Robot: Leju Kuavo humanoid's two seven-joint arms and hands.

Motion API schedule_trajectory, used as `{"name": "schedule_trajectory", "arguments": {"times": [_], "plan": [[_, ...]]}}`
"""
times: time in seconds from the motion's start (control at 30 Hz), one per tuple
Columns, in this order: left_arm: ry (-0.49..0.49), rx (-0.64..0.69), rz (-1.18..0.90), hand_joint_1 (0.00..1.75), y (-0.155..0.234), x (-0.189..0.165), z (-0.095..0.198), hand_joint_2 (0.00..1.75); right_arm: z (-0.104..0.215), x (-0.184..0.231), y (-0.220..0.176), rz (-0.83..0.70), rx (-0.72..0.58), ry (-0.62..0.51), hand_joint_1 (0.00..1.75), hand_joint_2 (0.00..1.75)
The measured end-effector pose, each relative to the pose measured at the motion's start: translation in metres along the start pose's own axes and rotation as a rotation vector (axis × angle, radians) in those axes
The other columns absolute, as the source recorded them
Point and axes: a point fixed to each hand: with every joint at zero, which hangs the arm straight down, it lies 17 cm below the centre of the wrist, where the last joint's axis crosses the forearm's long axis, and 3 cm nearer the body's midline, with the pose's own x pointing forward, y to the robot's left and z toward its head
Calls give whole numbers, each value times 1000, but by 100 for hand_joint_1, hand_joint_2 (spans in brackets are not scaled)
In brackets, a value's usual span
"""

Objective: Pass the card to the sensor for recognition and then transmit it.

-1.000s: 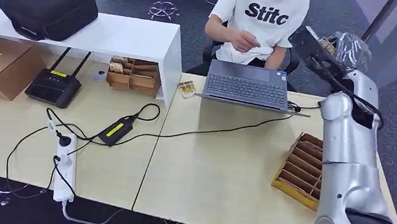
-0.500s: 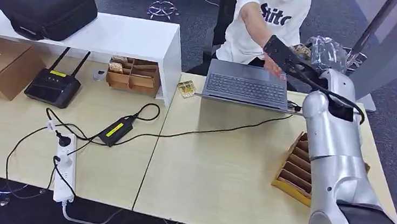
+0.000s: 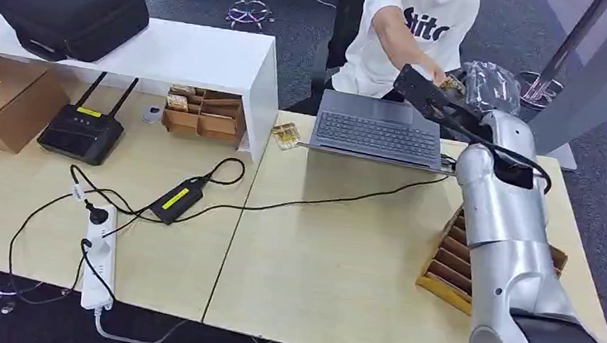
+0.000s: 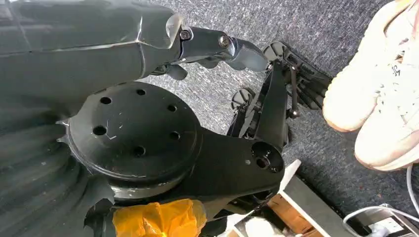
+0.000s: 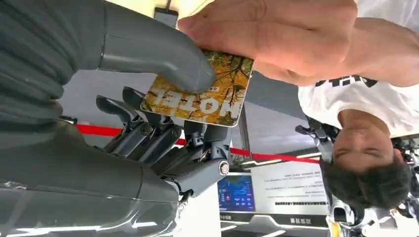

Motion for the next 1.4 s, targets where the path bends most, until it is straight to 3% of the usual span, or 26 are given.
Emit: {"name": "schedule_trajectory", "arguments": {"times": [0.03, 0.27, 0.57, 0.6, 0.73, 0.97, 1.4], "plan": [[0, 0, -1, 0, 0, 0, 0, 175, 0, 1, 0, 4, 0, -3, 0, 0], [-5, -4, 11, 0, -2, 0, 0, 175, 9, 16, 15, 7, 5, -80, 0, 0], [-16, -7, 55, 0, -8, -5, 0, 175, 53, 23, 17, -67, -71, -203, 0, 0], [-17, -8, 56, 0, -9, -5, 0, 175, 58, 20, 14, -74, -85, -212, 0, 175], [-25, -5, 61, 0, -12, -8, 0, 175, 80, -2, 12, -65, -121, -210, 0, 175], [-18, -4, 94, 0, -16, -20, 0, 175, 137, -84, 19, 5, -168, -148, 0, 175], [-13, -6, 114, 0, -18, -26, 0, 175, 189, -173, 18, 137, -180, -11, 0, 175]]}}
